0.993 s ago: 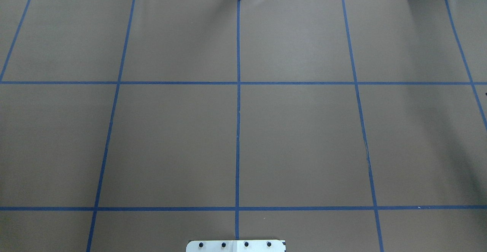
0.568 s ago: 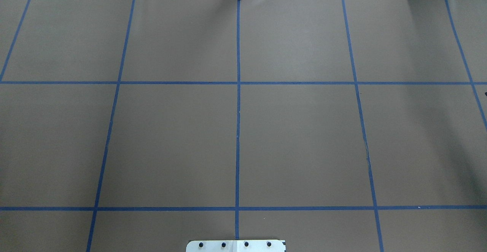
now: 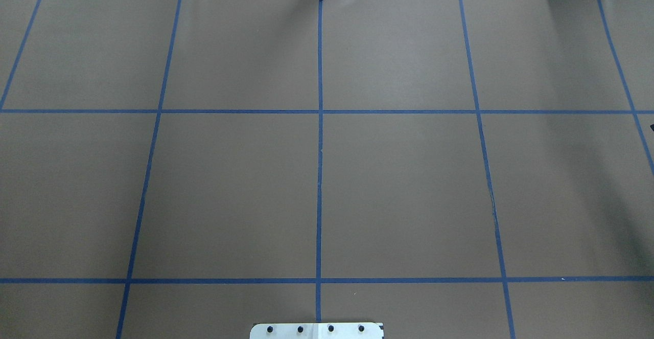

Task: Place and press bell with both arms

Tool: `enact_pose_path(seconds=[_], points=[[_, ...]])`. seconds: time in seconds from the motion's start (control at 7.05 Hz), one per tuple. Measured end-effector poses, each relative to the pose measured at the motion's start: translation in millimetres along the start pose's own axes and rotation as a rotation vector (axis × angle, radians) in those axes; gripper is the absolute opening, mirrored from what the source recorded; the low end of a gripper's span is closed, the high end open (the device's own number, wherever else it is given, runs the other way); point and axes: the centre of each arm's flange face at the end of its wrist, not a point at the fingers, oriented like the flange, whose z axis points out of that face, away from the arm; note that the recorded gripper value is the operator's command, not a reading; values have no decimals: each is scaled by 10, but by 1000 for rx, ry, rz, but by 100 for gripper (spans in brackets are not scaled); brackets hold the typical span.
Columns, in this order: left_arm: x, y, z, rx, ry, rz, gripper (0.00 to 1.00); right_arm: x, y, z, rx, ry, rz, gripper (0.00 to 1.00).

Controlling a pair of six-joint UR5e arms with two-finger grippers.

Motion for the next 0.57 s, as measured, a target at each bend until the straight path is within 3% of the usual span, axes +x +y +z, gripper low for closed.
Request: enact_pose_path(seconds=[0.57], points=[[49,5,32,-20,37,-4,100,-13,3,14,-3,-1,-4,100]])
